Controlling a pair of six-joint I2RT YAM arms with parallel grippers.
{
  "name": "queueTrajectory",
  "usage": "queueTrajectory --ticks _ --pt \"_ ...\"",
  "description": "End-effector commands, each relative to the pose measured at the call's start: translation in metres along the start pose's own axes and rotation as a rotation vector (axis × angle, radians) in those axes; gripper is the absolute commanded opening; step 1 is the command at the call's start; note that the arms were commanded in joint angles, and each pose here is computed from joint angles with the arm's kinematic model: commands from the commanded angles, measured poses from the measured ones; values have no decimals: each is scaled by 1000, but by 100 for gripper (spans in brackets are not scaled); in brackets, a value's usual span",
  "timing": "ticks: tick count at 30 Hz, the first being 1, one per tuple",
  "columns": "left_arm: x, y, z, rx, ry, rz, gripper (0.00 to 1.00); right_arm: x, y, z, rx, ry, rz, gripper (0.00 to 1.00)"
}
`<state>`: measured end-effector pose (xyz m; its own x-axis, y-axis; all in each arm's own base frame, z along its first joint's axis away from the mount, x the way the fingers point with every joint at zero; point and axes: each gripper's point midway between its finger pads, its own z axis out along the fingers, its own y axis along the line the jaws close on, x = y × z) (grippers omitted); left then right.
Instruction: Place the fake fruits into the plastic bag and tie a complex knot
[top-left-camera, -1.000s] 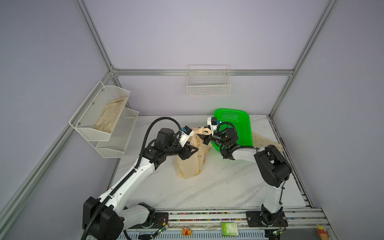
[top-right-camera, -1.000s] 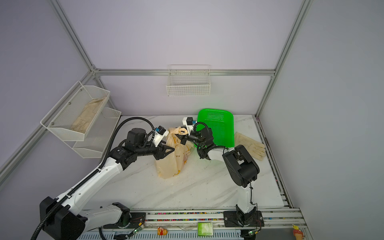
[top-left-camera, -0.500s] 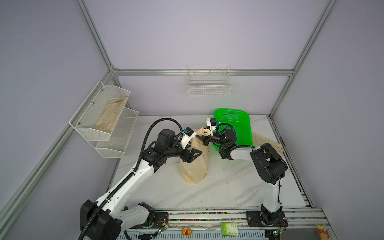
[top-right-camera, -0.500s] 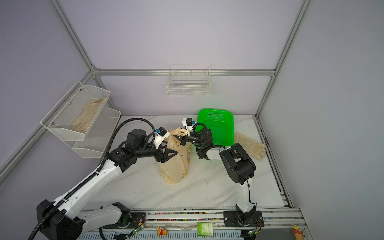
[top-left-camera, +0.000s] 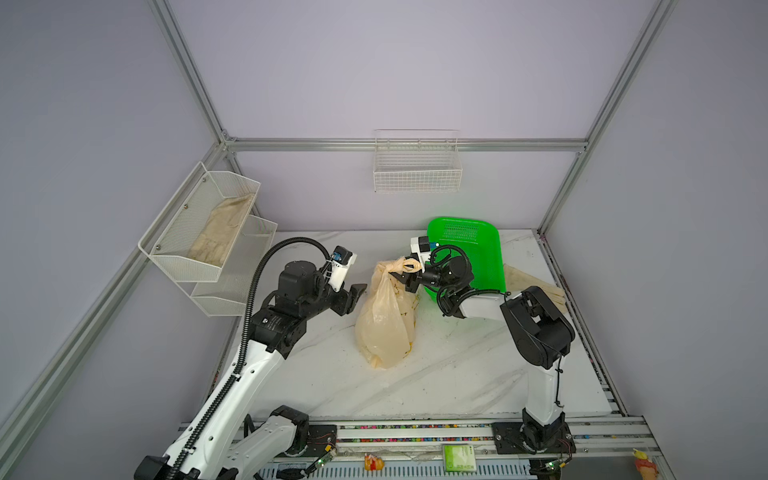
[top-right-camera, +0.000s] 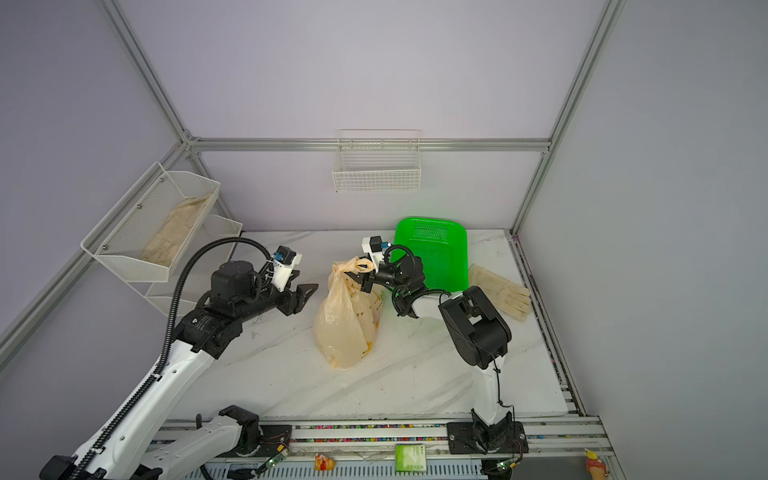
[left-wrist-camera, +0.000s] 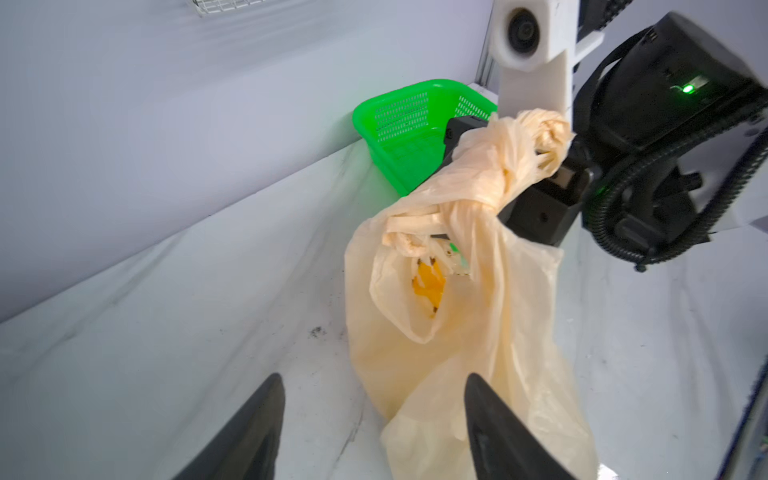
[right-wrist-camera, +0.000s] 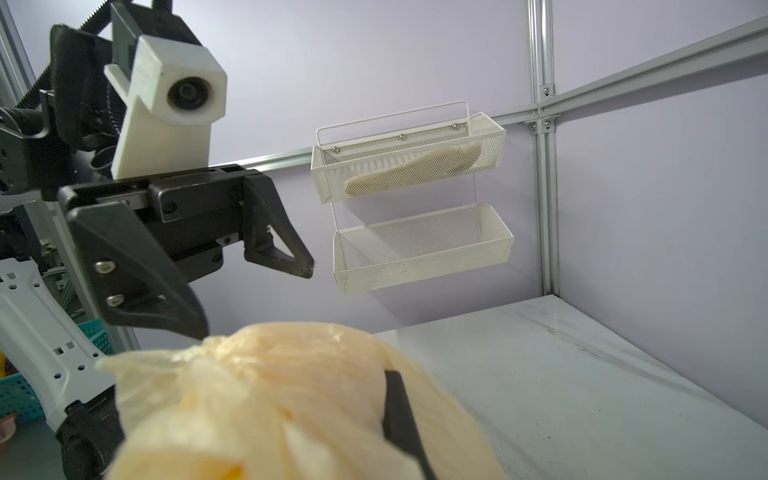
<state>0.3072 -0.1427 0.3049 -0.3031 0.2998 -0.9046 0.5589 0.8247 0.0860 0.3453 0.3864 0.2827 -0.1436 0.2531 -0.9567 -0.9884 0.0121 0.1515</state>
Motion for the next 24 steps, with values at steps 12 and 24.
queueTrajectory --ticks 12,24 --pt "0 -72 31 358 -80 -100 30 -37 18 6 -96 -131 -14 0" --pt "-10 -68 48 324 -57 -85 36 -30 23 6 -140 -107 16 0"
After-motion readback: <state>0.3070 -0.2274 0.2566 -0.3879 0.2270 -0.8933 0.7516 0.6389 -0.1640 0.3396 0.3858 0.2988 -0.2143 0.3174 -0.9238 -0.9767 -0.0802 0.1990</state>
